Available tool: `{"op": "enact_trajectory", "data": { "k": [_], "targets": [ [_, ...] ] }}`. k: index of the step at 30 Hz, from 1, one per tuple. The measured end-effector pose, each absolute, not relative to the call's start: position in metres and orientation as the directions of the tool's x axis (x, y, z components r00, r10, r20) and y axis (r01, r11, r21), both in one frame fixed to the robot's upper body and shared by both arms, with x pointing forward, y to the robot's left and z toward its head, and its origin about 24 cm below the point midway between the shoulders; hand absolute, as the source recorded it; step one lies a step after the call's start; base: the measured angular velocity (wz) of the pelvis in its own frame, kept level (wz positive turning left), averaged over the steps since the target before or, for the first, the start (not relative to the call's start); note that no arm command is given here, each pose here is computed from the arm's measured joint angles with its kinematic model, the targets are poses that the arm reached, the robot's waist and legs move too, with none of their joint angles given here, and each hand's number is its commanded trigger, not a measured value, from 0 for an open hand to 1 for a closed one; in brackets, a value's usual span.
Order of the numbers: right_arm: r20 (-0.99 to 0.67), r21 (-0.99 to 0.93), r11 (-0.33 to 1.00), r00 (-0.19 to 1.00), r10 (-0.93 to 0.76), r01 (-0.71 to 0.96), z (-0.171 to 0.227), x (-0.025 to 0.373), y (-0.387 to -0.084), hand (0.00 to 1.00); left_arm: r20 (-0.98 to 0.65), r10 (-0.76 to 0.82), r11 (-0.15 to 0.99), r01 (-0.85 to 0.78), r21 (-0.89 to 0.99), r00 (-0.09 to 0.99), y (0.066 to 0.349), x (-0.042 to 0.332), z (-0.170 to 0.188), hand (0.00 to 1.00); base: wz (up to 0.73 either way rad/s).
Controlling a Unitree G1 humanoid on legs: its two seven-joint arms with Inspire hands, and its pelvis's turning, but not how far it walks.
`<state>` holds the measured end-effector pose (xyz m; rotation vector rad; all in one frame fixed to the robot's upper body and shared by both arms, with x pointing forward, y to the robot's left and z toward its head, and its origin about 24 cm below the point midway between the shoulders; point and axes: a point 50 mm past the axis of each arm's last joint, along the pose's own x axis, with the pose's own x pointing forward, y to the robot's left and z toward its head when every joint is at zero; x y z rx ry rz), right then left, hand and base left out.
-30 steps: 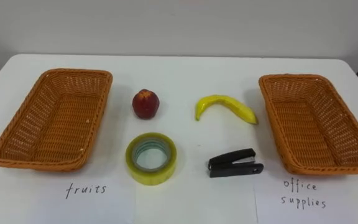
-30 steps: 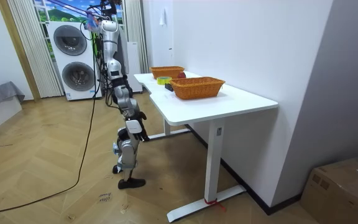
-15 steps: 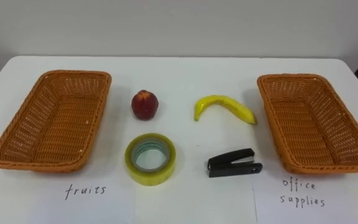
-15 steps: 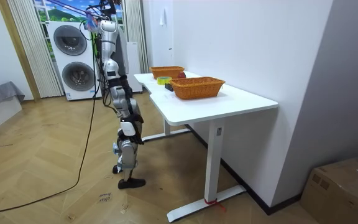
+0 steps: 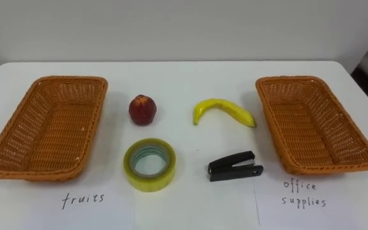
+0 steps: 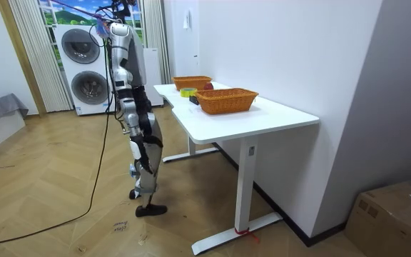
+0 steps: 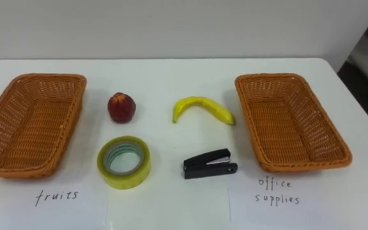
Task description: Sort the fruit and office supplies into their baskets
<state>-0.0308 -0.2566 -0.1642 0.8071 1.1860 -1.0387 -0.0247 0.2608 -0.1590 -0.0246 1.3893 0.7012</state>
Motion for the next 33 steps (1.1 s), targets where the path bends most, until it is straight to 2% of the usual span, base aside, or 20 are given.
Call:
{"op": "enact_trajectory", "data": {
  "k": [10, 19, 26, 33],
  "targets": [
    [-0.928, -0.038, 0.25, 0.059, -0.368, 0.968, -0.153, -0.009, -0.284, 0.0, -0.892, 0.451, 0.787, -0.478, 0.391, 0.011, 0.264, -0.027, -0.158, 0.0, 0.0],
    [-0.845, 0.018, 0.054, 0.044, -0.532, 0.998, -0.128, 0.02, -0.323, 0.0, -0.879, 0.475, 0.772, -0.503, 0.389, 0.049, 0.272, -0.021, -0.153, 0.0, -0.02],
    [-0.687, 0.063, 0.021, 0.058, -0.724, 0.998, -0.083, 0.058, -0.357, 0.0, -0.86, 0.503, 0.779, -0.476, 0.407, 0.087, 0.279, -0.018, -0.149, 0.0, -0.04],
    [-0.582, 0.065, 0.02, 0.055, -0.811, 0.998, -0.056, 0.077, -0.365, 0.0, -0.852, 0.51, 0.792, -0.452, 0.411, 0.119, 0.281, -0.013, -0.147, 0.0, 0.0]
  ]
}}
